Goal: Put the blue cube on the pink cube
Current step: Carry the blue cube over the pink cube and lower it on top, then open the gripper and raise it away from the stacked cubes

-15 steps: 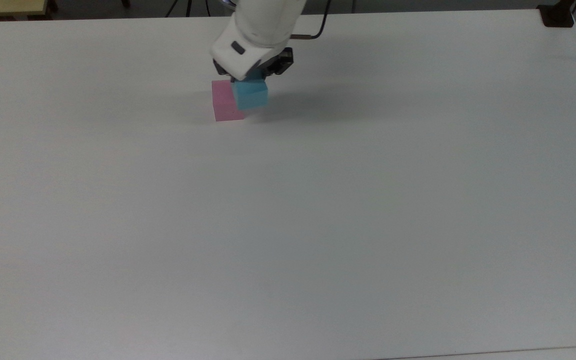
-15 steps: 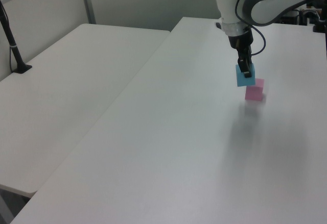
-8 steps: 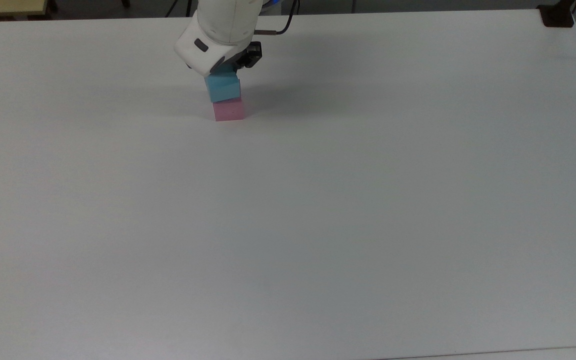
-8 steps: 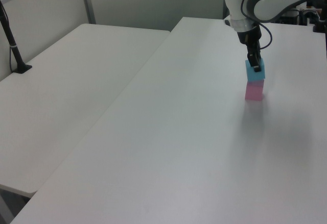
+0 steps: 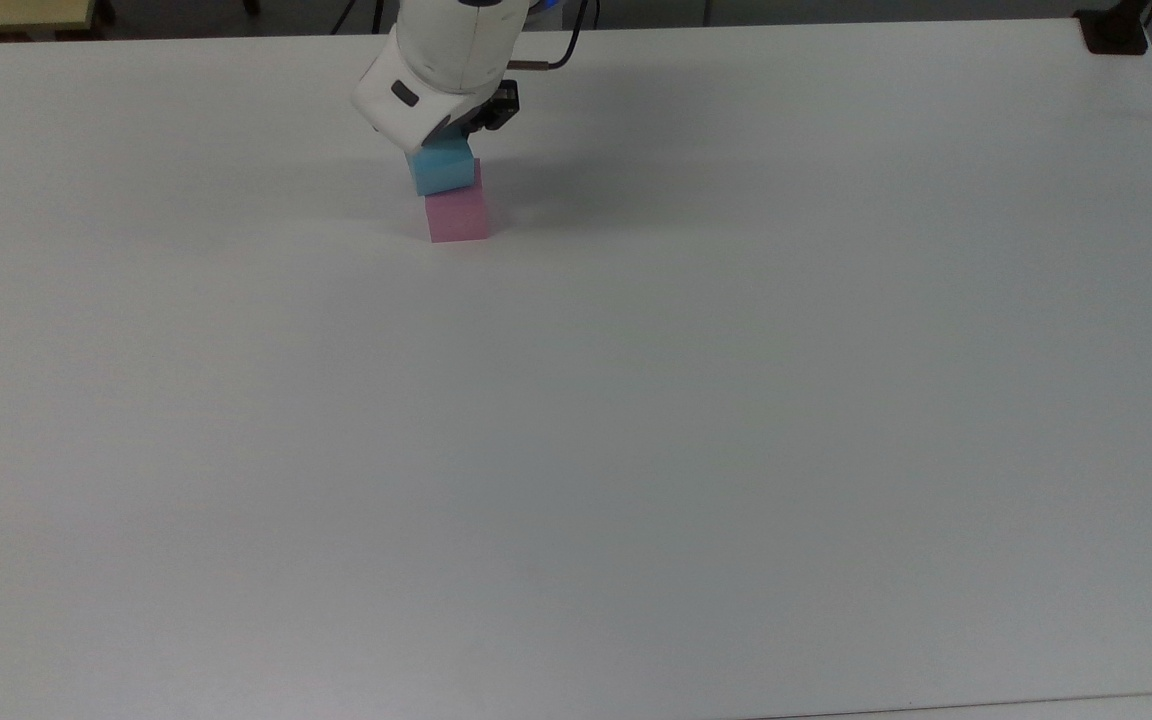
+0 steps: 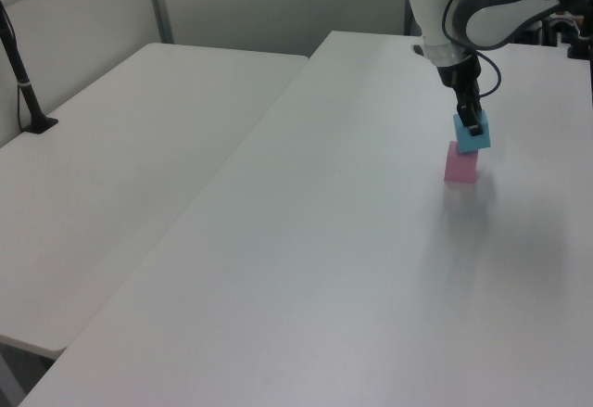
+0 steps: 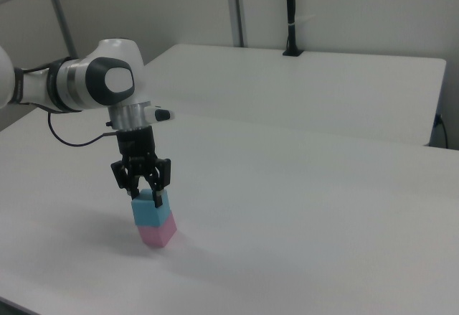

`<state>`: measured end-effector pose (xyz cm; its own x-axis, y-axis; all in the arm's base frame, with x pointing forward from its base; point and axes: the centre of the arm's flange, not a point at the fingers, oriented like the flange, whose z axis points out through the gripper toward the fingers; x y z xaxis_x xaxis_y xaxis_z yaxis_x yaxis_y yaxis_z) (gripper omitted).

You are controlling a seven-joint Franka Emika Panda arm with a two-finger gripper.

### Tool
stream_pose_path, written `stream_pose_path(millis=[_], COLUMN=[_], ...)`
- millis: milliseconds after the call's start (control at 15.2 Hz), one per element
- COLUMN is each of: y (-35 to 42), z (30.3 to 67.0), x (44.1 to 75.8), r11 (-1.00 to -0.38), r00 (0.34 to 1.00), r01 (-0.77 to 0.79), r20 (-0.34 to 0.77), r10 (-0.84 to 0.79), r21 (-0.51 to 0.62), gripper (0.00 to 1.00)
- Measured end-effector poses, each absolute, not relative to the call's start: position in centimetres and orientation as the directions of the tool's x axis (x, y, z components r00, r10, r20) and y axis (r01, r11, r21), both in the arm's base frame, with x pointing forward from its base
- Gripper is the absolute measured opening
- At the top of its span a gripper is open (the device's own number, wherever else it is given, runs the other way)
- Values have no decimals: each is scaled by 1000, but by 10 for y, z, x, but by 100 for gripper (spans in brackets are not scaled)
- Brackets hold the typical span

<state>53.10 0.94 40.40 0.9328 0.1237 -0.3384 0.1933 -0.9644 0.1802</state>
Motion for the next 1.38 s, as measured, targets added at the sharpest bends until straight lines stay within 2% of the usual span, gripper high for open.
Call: stream_pose_path(millis=[263, 329, 395, 526, 658, 723, 921, 1052, 1184, 1381], y=[10, 10, 10, 11, 11, 11, 11, 9, 4, -23], z=[405, 405, 406, 406, 406, 406, 413, 439, 485, 588], x=[533, 534, 535, 537, 537, 537, 538, 540, 542, 535], r11=[-967, -968, -969, -970, -971, -971, -973, -974, -977, -983], r00=[942, 946, 950, 956, 957, 957, 962, 965, 974, 988], r01=[175, 162, 150, 135, 126, 123, 96, 74, 36, -68], r20=[-319, -309, -299, -285, -283, -282, -269, -262, -225, -128], r10=[109, 97, 87, 75, 65, 62, 37, 15, -12, -90], r21=[187, 191, 195, 200, 202, 203, 211, 216, 209, 170], gripper=[59, 64, 74, 80, 96, 100, 100, 100, 100, 100])
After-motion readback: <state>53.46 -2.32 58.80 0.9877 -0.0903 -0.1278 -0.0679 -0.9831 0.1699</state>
